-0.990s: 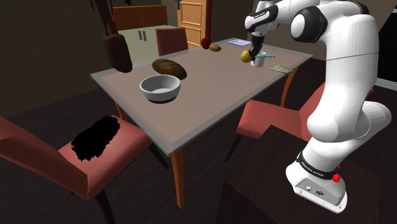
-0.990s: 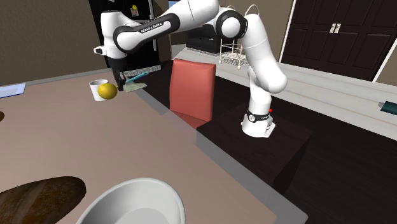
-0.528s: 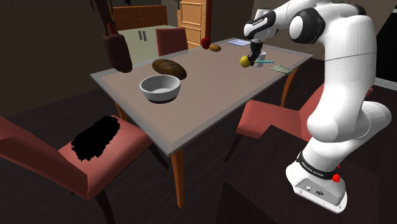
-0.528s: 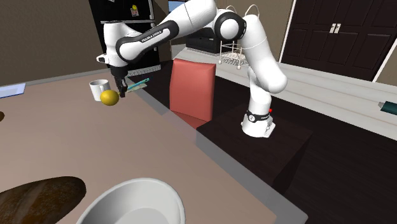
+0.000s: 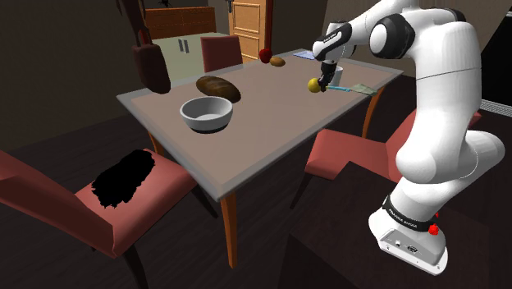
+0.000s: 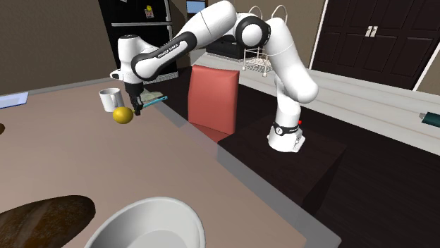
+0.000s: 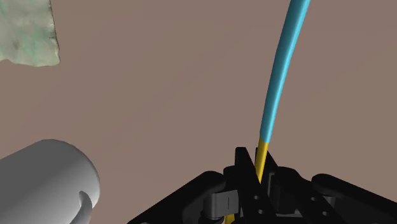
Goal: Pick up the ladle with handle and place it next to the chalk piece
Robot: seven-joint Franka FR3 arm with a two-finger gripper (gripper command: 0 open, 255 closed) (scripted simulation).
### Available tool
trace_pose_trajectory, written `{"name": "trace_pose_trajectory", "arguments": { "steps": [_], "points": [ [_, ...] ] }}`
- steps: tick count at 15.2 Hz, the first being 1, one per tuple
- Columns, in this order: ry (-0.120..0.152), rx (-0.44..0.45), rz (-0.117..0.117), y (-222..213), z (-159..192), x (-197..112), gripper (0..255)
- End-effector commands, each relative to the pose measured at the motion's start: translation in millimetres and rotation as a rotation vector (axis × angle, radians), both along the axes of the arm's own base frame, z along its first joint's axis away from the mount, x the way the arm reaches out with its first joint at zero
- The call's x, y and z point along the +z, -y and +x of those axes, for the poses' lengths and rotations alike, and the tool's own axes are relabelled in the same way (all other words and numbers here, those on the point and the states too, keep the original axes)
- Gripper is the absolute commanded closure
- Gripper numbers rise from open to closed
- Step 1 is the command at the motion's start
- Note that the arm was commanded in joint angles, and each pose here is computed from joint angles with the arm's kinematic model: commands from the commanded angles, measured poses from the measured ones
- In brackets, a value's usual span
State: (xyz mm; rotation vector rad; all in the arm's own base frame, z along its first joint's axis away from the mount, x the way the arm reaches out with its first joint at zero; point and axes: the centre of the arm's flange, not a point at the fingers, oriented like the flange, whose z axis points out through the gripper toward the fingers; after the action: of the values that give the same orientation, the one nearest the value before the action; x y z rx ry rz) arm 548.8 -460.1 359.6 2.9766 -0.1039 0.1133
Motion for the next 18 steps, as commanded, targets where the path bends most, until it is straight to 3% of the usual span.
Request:
{"name": "trace_pose_trajectory", "arguments": {
  "steps": [1,10,11,16,18],
  "points": [
    [0.000,0.000,0.000,0.0,-0.6,-11.9,255],
    [0.000,0.000,0.000,0.0,-0.6,-15.7,255],
    [0.000,0.000,0.000,0.1,-0.4,-15.5,0],
    [0.000,0.000,0.000,0.0,-0.6,-15.7,0],
    [0.000,0.000,0.000,-4.2,-2.4,10.3,0]
  ]
}}
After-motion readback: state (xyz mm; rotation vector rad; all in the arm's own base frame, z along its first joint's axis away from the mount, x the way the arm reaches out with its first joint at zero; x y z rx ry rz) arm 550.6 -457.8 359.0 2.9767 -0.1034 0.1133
